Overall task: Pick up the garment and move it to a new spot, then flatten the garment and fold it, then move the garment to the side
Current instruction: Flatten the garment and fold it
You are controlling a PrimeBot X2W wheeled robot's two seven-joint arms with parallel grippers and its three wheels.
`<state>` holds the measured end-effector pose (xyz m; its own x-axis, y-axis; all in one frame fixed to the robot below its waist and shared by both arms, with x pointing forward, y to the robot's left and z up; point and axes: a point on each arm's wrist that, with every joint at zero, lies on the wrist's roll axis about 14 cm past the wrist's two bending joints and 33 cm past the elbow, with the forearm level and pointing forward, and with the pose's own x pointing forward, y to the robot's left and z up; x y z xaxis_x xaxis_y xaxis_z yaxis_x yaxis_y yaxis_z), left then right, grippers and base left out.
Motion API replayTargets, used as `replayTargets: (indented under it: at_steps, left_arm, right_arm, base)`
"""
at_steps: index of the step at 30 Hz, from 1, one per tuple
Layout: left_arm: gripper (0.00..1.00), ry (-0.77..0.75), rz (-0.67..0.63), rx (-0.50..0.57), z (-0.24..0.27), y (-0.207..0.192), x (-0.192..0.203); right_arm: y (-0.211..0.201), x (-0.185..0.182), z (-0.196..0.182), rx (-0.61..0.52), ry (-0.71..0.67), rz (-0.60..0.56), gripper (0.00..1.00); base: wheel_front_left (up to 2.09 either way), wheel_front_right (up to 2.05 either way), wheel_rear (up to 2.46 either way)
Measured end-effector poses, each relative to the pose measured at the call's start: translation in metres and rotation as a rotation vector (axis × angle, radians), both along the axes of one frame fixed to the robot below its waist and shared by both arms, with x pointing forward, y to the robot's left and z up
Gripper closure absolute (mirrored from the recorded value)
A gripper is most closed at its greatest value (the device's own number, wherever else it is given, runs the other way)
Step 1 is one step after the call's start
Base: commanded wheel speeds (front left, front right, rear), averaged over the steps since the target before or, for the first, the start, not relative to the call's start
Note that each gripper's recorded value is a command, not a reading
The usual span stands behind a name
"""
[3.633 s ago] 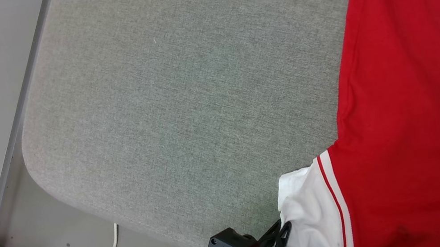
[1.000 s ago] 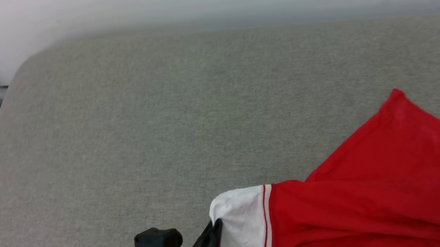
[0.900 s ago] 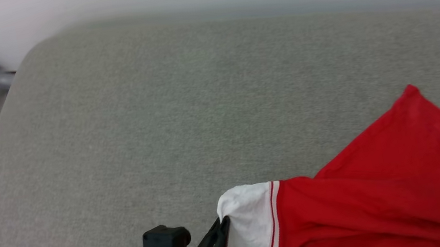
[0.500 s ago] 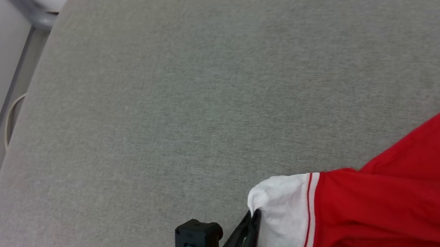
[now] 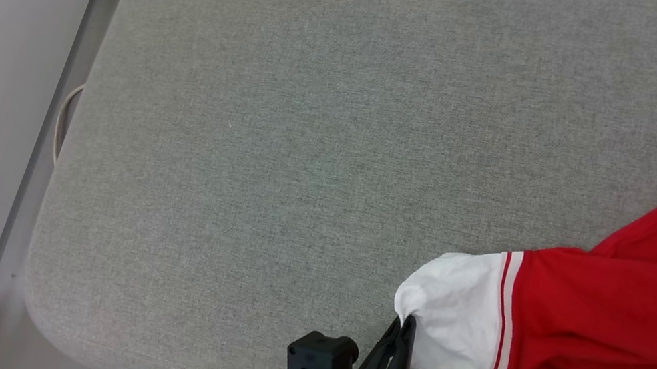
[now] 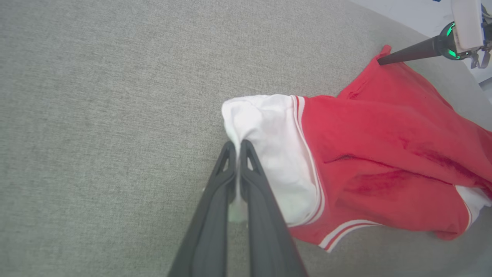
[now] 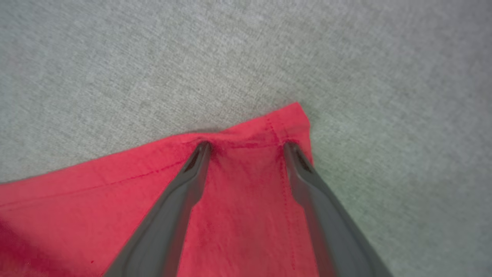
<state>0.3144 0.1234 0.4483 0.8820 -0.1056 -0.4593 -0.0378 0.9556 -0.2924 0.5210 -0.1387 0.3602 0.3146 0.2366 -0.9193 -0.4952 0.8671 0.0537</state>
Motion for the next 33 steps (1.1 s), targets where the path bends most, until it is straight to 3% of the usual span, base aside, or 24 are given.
replayTargets:
  at_steps: [2, 3, 4, 17, 25, 33]
  left_arm:
    - [1.00, 0.002, 0.004, 0.002, -0.001, 0.001, 0.000]
    - [1.00, 0.003, 0.004, 0.001, -0.001, 0.001, 0.000]
    - [1.00, 0.004, 0.005, 0.002, -0.001, 0.001, -0.001]
    - [1.00, -0.058, -0.008, 0.028, 0.015, 0.011, 0.006]
    - [1.00, -0.163, -0.028, 0.096, 0.049, 0.031, 0.010]
    - [1.00, -0.375, -0.051, 0.184, 0.121, 0.047, 0.025]
  right_arm:
    - [0.002, -0.001, -0.003, 0.003, 0.005, 0.005, 0.00]
    - [0.003, -0.001, -0.004, 0.007, 0.007, 0.004, 0.26]
    - [0.003, -0.001, -0.005, 0.010, 0.003, 0.005, 1.00]
    - [0.021, 0.012, 0.025, 0.113, -0.174, -0.020, 1.00]
    - [0.020, 0.028, 0.094, 0.217, -0.388, -0.079, 1.00]
    - [0.000, 0.025, 0.173, 0.279, -0.595, -0.115, 1.00]
  base:
    - [0.00, 0.00, 0.00]
    - [0.00, 0.00, 0.00]
    - [0.00, 0.00, 0.00]
    - [0.00, 0.00, 0.00]
    - [0.00, 0.00, 0.00]
    - [0.00, 0.00, 0.00]
